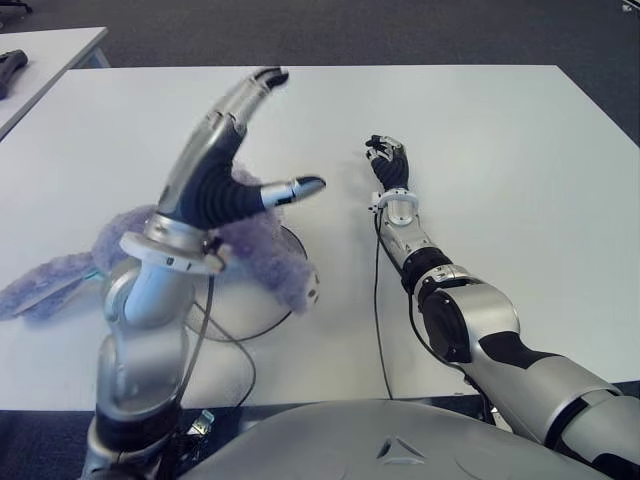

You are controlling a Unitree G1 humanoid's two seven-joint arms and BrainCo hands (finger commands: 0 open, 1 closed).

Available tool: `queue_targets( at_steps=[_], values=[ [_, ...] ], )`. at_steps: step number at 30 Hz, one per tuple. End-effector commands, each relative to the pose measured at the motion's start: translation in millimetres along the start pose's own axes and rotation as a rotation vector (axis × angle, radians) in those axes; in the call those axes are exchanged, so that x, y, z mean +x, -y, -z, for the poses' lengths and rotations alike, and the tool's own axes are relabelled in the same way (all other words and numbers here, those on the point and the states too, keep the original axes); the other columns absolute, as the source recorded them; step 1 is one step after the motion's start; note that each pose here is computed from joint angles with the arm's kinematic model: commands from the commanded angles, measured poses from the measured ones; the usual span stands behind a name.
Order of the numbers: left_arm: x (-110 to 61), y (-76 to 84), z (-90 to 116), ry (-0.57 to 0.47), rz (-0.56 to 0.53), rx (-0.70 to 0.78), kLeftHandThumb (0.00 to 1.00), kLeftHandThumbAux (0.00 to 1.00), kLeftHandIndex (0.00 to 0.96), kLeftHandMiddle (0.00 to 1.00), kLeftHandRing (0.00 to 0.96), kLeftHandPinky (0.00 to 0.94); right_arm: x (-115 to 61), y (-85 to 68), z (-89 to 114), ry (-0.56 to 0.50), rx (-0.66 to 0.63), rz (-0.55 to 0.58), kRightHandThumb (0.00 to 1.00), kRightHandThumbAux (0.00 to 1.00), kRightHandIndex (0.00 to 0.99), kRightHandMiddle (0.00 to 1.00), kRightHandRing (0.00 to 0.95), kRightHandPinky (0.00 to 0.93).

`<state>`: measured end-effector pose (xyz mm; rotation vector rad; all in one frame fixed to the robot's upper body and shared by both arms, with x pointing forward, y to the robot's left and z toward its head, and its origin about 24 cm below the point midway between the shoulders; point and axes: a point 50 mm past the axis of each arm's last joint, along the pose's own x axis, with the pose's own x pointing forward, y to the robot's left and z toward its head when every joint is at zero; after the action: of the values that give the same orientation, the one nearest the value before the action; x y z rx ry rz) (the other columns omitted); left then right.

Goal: Put the doll into the plate.

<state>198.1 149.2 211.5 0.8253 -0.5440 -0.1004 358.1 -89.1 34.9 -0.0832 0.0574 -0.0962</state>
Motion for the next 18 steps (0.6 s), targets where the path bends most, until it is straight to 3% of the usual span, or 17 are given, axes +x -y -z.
queue_targets(
  at_steps=[1,18],
  values=[
    [3.8,2.7,5.5,-0.035,-0.026,0.006,0.009,0.356,0.0,0.0,0.0,0.0,-70.0,-29.7,97.9,-0.477,-0.009,-0.094,0.701,0.74,0.399,0.226,0.175,0.14],
    [3.9,2.4,5.3,-0.037,-0.03,0.008,0.009,0.356,0.0,0.0,0.0,0.0,-70.0,-30.0,97.7,-0.477,-0.009,-0.095,0.701,0.74,0.399,0.226,0.175,0.14]
  ],
)
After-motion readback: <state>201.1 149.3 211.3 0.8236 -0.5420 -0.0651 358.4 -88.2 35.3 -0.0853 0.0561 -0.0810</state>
